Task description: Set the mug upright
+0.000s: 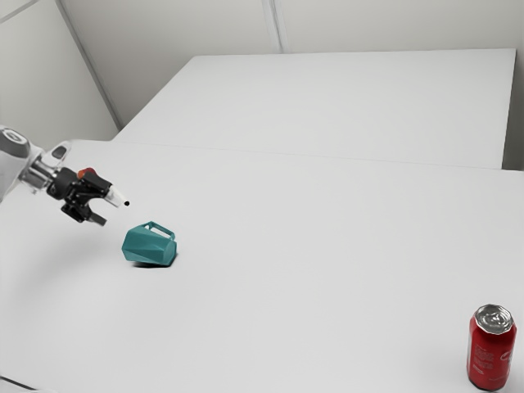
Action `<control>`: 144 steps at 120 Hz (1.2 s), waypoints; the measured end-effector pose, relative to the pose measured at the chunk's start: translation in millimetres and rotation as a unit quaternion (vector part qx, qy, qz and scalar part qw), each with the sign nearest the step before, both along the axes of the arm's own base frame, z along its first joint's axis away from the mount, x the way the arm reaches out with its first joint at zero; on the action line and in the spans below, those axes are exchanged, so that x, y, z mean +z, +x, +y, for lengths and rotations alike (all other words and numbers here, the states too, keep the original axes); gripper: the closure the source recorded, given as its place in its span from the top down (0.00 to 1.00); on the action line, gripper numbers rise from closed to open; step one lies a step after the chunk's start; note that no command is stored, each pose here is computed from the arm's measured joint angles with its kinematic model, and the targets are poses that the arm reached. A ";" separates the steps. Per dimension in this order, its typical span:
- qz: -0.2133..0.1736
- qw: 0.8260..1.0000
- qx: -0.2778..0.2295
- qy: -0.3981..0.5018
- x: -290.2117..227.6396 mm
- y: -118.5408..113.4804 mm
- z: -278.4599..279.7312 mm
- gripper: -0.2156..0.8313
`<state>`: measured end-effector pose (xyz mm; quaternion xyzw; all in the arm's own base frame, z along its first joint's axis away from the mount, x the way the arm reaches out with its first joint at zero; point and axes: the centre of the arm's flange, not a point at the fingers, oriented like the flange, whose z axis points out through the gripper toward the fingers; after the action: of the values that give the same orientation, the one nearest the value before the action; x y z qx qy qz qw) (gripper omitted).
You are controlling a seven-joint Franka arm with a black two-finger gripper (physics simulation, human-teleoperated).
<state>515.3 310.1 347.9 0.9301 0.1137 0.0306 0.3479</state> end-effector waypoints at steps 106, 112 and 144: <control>0.012 0.996 -0.010 -0.092 -54.1 0.3 -13.6 0.77; 0.015 0.995 -0.013 -0.094 -54.8 1.5 -16.8 0.77; 0.020 0.993 -0.015 -0.112 -66.6 2.6 -26.1 0.77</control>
<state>517.9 284.0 281.3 0.8875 0.1094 -0.0057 0.4476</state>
